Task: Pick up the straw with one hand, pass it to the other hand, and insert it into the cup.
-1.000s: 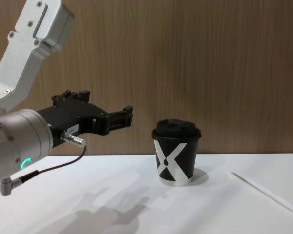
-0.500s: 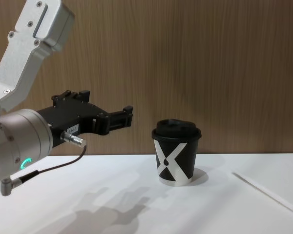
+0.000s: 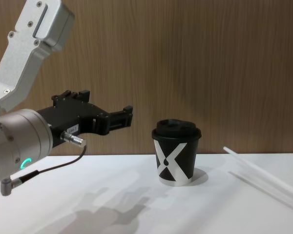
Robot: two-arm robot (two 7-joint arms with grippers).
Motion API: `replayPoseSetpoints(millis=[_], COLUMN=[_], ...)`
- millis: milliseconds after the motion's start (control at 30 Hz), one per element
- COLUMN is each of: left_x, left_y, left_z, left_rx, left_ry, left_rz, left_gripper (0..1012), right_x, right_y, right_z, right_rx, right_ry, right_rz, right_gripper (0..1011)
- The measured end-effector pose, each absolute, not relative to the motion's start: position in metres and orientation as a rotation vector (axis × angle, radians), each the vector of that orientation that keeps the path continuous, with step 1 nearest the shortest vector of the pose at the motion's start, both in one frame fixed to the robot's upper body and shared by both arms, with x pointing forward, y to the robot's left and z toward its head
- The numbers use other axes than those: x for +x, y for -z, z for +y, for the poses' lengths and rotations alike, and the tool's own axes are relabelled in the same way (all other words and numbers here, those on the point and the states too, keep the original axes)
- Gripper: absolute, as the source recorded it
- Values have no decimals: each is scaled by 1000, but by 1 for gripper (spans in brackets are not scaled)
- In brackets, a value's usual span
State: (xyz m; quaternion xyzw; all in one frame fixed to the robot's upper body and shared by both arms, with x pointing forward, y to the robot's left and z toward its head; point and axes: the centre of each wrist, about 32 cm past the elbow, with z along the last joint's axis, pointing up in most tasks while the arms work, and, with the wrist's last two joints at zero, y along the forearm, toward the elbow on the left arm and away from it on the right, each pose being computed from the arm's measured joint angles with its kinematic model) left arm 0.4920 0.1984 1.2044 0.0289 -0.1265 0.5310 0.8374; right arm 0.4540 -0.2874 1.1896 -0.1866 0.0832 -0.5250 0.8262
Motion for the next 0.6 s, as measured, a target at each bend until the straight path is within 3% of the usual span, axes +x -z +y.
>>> replayPoseSetpoints(millis=[600], left_x=[492], left_y=[-1204], left_z=[198], left_rx=[61], left_ry=[-1124], left_rz=[-268], left_gripper=[1003], right_x=[462], right_y=[-1213], right_z=[-325], right_rx=[-392], right_ry=[971], right_rz=[-93], right_gripper=[0])
